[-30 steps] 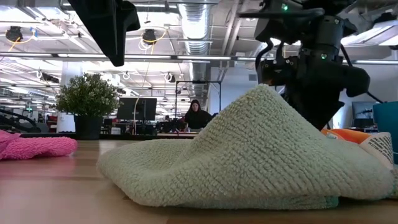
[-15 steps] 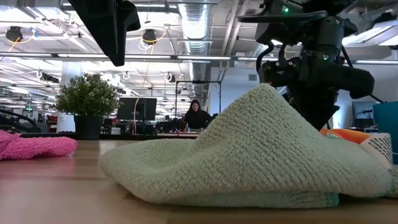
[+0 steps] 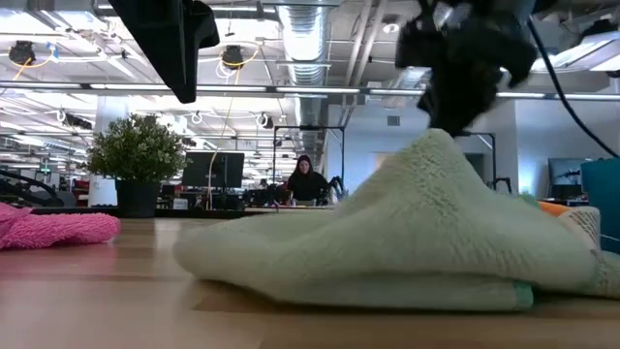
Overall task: Fold microfiber towels
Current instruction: Fold the green microfiber towel
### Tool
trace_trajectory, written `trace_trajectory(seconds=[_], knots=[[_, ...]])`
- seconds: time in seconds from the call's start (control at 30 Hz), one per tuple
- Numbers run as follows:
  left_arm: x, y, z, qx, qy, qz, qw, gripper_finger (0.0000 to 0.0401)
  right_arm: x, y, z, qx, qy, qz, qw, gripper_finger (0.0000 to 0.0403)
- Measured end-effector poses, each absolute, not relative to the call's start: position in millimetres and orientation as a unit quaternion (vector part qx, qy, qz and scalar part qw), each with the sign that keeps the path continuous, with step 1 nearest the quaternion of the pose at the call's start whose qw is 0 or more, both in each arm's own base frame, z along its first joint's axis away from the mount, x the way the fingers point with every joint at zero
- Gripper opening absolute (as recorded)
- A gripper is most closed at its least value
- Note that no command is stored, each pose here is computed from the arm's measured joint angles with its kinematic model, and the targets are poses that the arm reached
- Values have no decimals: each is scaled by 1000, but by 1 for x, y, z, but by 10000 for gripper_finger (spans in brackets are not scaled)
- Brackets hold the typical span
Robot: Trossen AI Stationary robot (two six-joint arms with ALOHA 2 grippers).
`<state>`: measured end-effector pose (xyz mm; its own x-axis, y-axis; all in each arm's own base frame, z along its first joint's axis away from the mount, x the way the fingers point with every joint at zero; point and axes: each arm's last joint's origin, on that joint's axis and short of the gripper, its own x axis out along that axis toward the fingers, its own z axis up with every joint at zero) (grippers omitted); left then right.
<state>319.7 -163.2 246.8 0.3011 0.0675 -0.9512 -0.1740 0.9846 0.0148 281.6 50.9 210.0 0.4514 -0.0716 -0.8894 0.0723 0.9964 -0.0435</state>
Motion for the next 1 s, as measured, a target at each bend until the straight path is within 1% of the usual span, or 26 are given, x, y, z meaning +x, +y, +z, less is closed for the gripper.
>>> trace_trajectory(seconds=[0.1,0.2,0.3,0.43,0.67,0.8,0.9,1.0], knots=[[320,-162,247,-32,574,93,813,160,282,45,234,-17,491,-56,869,4],[323,-159,248,-12,543,133,829,160,278,42,253,-32,468,-53,882,2],[329,-155,251,0,492,181,852,160,272,40,265,-32,460,-51,886,2],[336,-144,252,18,472,205,857,160,263,41,274,-31,449,-47,892,1],[348,-132,255,64,461,173,868,160,258,26,297,-15,400,-76,913,1],[356,-136,257,128,448,110,878,160,257,13,311,-5,380,-97,920,1],[364,-139,250,153,436,55,885,160,257,4,313,3,380,-110,919,1],[377,-136,241,130,400,52,906,160,258,-3,315,9,373,-122,920,1]])
